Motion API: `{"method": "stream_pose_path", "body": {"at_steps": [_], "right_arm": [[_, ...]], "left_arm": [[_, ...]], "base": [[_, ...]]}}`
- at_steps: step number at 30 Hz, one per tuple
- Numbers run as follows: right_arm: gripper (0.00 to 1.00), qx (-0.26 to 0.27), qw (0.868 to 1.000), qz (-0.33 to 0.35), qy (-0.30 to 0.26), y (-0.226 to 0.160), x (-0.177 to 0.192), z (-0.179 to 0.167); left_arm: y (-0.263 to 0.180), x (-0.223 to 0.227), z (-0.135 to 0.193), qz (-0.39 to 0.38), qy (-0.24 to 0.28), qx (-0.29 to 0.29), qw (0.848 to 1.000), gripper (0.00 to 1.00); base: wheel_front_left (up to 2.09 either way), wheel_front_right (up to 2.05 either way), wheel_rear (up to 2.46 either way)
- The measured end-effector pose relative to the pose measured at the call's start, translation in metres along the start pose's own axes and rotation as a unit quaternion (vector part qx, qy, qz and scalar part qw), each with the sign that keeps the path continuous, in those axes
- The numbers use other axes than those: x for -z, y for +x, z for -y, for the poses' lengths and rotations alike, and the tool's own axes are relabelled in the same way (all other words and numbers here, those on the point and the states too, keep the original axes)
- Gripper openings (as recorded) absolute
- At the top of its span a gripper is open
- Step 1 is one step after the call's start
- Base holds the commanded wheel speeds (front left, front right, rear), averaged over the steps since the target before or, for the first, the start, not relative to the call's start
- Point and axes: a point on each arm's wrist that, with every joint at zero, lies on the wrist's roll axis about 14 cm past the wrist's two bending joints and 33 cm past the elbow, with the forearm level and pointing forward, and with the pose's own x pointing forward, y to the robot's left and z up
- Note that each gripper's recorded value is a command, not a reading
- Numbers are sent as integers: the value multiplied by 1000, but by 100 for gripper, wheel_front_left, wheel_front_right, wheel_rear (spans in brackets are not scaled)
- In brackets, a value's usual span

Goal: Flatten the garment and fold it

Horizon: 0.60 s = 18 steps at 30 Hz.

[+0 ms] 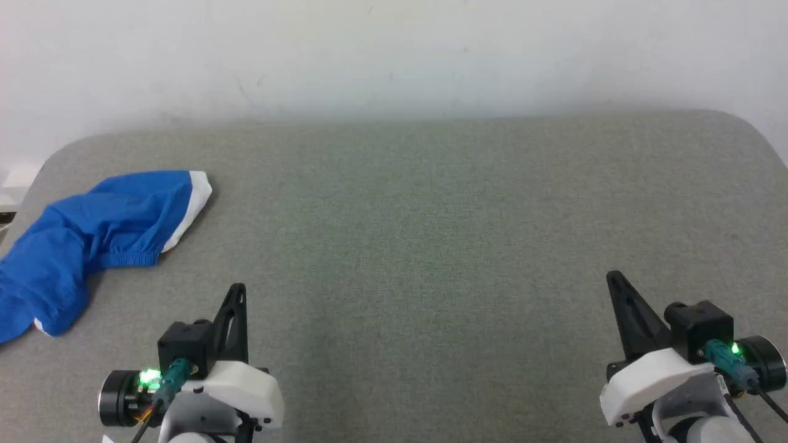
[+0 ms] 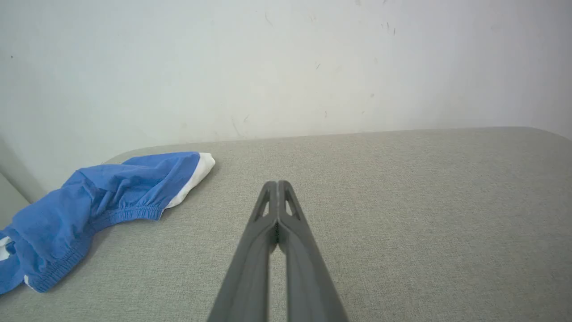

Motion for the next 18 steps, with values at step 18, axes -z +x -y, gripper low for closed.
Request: {"method": "stream_pose_path", "body": {"at_steps": [18], "right_arm": [[0, 0, 1000, 0, 0, 0, 0, 0]], "left_arm": [[0, 0, 0, 0, 0, 0, 1000, 0]], "base": [[0, 0, 0]]}}
